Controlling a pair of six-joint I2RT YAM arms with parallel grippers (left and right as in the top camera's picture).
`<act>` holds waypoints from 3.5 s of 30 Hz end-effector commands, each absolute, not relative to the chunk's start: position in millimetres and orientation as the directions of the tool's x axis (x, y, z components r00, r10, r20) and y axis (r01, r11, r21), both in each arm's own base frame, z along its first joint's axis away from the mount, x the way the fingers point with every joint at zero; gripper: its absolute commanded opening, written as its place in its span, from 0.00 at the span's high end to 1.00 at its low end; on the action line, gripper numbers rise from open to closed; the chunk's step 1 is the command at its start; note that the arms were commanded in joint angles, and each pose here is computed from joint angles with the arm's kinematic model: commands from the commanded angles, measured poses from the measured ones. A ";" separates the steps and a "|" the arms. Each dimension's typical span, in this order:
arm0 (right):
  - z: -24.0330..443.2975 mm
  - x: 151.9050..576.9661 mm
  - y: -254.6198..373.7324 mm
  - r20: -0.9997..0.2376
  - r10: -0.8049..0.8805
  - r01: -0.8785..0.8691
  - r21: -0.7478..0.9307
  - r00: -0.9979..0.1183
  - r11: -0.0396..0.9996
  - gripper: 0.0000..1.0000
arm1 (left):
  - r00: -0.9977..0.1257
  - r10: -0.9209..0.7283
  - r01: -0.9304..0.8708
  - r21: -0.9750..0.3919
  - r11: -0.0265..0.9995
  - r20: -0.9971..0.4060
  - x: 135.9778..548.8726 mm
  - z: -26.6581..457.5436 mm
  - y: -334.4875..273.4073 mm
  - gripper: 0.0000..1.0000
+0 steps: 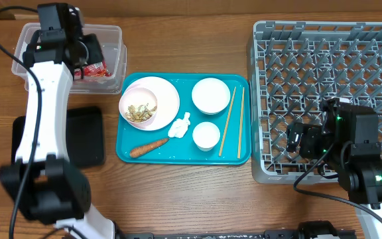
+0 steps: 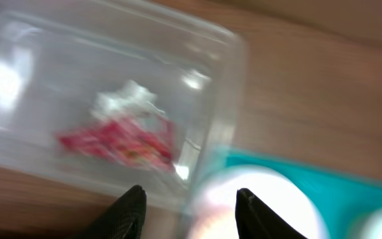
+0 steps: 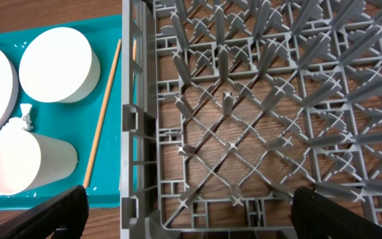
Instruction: Sort waste into correct bins and load items into the dishwasher
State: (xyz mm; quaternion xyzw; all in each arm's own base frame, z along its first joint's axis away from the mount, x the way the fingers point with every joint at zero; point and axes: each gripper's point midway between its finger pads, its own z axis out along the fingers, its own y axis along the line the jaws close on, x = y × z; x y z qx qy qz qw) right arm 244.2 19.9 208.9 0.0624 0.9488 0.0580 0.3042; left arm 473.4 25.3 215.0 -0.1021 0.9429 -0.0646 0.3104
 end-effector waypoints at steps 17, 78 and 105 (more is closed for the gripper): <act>220.6 247.7 18.7 -0.597 0.157 0.084 0.149 -0.787 0.985 0.00 | -0.958 0.286 0.264 -0.298 0.917 0.031 319.0 122.8 -207.0 0.58; 306.7 300.3 155.3 -0.889 -0.009 -0.851 0.436 -0.459 0.294 0.00 | -0.936 0.347 0.056 -0.998 -0.032 -0.063 309.3 283.7 -298.1 0.96; 300.0 300.4 156.2 -0.869 -0.008 -0.834 0.472 -0.495 0.285 0.40 | -0.928 0.364 0.067 -0.997 -0.035 -0.075 304.5 283.5 -304.0 0.94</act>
